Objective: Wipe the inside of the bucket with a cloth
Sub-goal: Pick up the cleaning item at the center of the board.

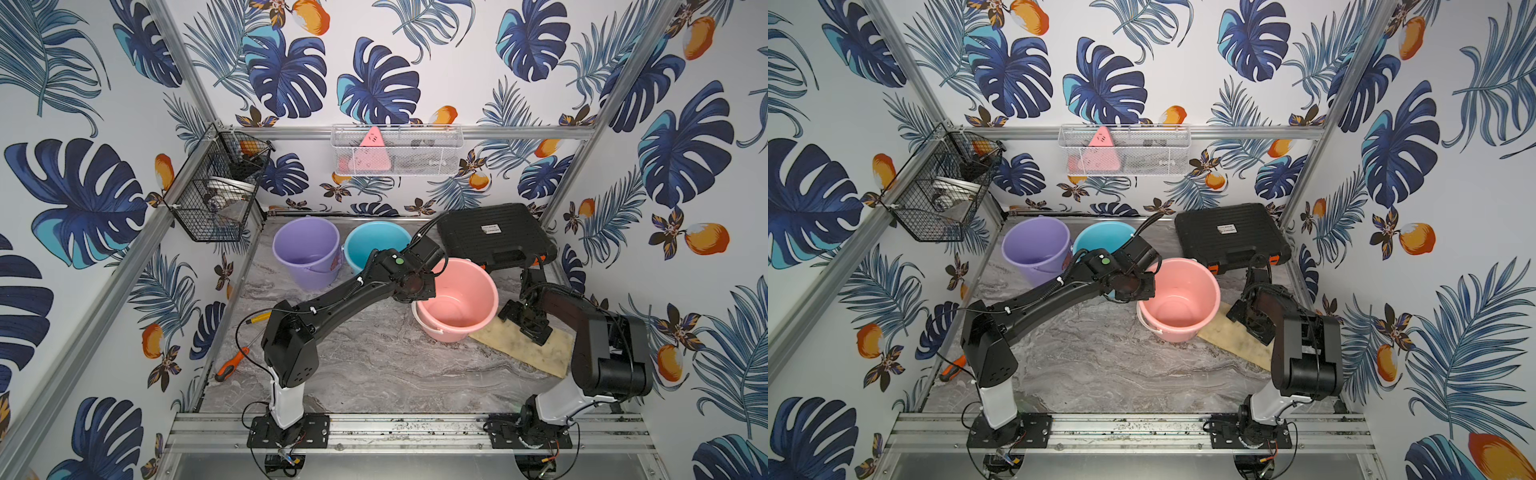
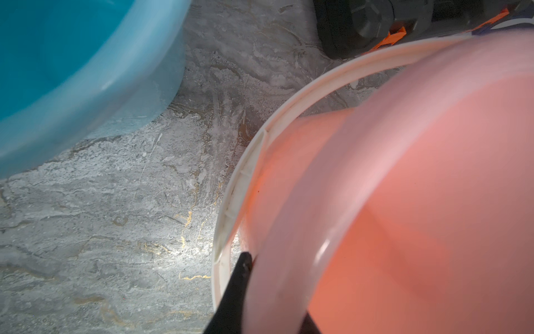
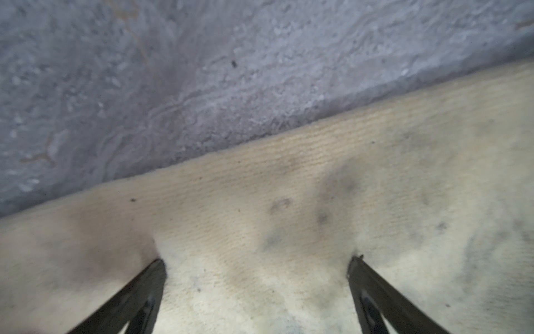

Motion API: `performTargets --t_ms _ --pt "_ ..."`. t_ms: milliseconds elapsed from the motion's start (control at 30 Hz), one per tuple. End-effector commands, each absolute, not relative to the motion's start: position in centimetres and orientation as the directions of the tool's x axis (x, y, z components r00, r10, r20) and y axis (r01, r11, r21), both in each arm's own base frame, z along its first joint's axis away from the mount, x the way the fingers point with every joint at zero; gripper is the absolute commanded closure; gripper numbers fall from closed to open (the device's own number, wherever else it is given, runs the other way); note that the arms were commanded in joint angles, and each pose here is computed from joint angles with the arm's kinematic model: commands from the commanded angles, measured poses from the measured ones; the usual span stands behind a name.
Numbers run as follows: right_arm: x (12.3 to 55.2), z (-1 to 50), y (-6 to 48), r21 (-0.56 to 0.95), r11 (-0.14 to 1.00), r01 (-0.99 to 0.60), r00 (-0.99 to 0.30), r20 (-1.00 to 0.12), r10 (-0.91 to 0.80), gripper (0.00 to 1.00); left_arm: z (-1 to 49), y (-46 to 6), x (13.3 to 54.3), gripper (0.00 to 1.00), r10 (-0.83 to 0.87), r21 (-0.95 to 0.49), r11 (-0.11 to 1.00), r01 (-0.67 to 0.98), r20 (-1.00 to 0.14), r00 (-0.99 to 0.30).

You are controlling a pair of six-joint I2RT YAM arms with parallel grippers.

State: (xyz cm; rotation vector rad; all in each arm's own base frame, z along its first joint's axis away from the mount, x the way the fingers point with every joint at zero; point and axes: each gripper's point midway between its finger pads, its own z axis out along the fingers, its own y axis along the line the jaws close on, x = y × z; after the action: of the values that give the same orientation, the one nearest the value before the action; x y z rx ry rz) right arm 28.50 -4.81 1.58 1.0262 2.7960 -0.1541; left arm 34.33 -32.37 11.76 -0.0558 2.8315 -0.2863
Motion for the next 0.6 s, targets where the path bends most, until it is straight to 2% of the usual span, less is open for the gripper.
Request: performTargets --t_ms 0,100,133,267,467,567 --pt "26.9 0.7 -4.2 -0.125 0.774 0.621 -0.783 -0.133 0.607 0.03 13.2 -33.2 35.6 1.0 -0.058 -0.242 0.97 0.029 -0.348 -0.936" --pt "26.6 0.1 -3.4 -0.156 0.782 0.603 -0.798 -0.117 0.591 0.08 13.5 -33.5 35.6 1.0 -0.054 -0.264 0.963 0.046 -0.358 -0.932" --pt "26.7 -0.2 -3.1 -0.158 0.787 0.597 -0.802 -0.114 0.586 0.13 13.6 -33.4 35.6 1.0 -0.056 -0.267 0.963 0.046 -0.362 -0.93" --pt "26.8 -0.8 -2.2 -0.132 0.796 0.591 -0.807 -0.093 0.583 0.41 13.9 -33.2 35.5 1.0 -0.046 -0.269 0.961 0.064 -0.384 -0.922" --pt "26.9 -0.8 -1.7 -0.097 0.803 0.589 -0.808 -0.09 0.582 0.73 14.8 -32.4 35.4 1.0 -0.035 -0.252 0.965 0.076 -0.408 -0.912" --pt "26.9 -1.1 -1.4 -0.078 0.805 0.588 -0.809 -0.076 0.583 1.0 14.9 -32.3 35.2 1.0 -0.038 -0.257 0.963 0.075 -0.407 -0.912"
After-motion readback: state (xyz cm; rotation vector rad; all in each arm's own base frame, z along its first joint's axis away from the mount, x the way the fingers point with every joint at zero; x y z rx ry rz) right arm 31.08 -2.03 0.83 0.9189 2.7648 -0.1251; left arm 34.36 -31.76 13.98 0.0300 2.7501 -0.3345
